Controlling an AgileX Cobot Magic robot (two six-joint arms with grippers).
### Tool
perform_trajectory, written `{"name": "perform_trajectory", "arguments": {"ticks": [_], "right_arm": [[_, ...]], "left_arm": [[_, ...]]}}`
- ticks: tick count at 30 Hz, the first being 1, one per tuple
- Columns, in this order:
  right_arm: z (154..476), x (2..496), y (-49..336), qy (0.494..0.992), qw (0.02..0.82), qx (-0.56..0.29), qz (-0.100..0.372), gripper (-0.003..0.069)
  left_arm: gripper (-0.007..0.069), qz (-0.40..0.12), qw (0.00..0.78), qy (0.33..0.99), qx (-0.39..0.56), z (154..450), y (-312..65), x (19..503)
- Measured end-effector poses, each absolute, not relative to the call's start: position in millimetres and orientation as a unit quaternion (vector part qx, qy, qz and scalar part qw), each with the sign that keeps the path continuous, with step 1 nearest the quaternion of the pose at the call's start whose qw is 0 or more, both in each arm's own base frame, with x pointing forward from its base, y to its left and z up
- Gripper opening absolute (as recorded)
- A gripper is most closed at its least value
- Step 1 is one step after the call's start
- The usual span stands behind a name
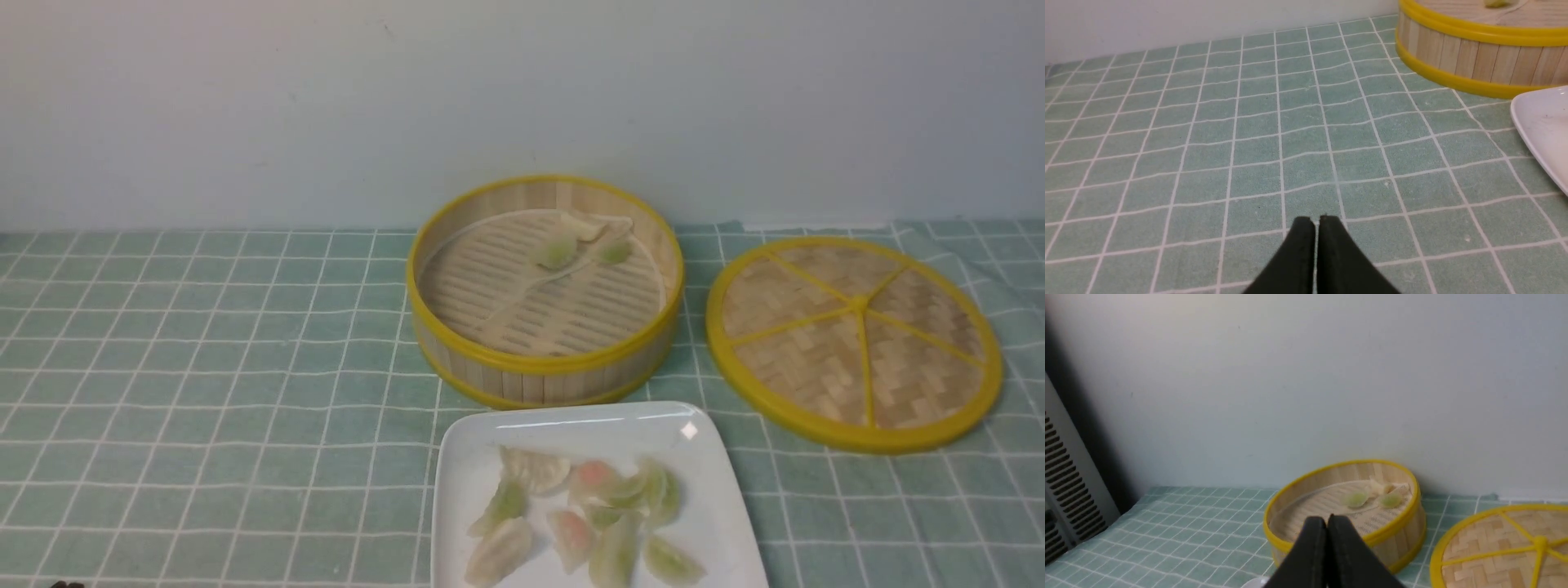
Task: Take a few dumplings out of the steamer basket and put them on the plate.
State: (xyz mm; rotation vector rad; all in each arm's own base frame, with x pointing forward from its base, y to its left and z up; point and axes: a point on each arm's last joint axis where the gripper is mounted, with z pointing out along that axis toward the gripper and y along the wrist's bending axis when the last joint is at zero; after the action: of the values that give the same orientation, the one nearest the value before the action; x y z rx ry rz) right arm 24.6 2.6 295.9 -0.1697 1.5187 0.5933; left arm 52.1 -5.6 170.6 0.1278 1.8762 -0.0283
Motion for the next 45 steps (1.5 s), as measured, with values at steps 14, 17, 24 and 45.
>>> {"name": "perform_trajectory", "arguments": {"ticks": [14, 17, 24, 45], "right_arm": [[288, 26, 18, 0.597, 0.744, -0.196, 0.227, -0.0014], [274, 32, 20, 0.615, 0.740, -0.185, 0.199, -0.0014], [217, 52, 9, 0.703, 0.706, -0.065, 0.054, -0.0014], [181, 55, -2, 0.774, 0.633, -0.001, -0.023, -0.0014]], "left_arm": [[-0.0006, -0.012, 0.589, 0.806, 0.055, 171, -6, 52], [-0.0006, -0.012, 0.589, 0.806, 0.055, 171, -6, 52], [-0.0006, -0.012, 0.589, 0.806, 0.055, 171, -6, 52], [-0.0006, -0.012, 0.589, 0.806, 0.055, 171, -6, 52]]}}
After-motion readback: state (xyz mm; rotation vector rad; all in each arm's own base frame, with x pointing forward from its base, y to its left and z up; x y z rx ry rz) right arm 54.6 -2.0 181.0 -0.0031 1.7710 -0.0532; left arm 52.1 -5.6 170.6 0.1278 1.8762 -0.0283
